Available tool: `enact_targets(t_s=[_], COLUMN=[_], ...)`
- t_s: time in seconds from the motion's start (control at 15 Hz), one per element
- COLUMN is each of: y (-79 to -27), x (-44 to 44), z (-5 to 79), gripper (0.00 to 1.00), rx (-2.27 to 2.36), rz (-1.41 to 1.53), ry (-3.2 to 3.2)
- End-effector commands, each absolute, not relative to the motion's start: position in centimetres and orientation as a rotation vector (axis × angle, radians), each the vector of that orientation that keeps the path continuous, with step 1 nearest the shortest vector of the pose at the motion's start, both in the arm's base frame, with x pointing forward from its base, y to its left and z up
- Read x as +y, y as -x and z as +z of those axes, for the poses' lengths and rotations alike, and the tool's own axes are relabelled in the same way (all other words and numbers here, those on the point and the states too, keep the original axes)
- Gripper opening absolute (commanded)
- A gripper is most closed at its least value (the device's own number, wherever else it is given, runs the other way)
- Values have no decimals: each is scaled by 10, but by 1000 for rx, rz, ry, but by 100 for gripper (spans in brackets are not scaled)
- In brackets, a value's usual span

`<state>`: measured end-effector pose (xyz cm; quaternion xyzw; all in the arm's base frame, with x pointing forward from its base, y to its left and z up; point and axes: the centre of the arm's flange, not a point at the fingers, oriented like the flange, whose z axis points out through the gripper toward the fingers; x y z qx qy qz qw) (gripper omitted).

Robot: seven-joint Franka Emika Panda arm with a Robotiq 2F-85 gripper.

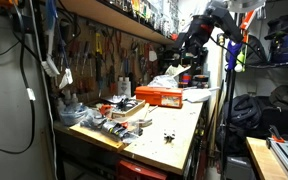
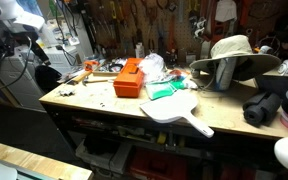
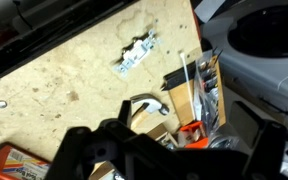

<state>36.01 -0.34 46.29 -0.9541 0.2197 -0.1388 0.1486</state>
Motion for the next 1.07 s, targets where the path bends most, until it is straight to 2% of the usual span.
enact_targets(t_s=[0.0, 0.6, 1.0], y=[-397, -443, -442], x=[-27, -96, -109], z=[432, 377, 373], gripper=[100, 100, 100], rx=[901, 1541, 1510], rz=[-460, -679, -647], ry=[2680, 2485, 2471])
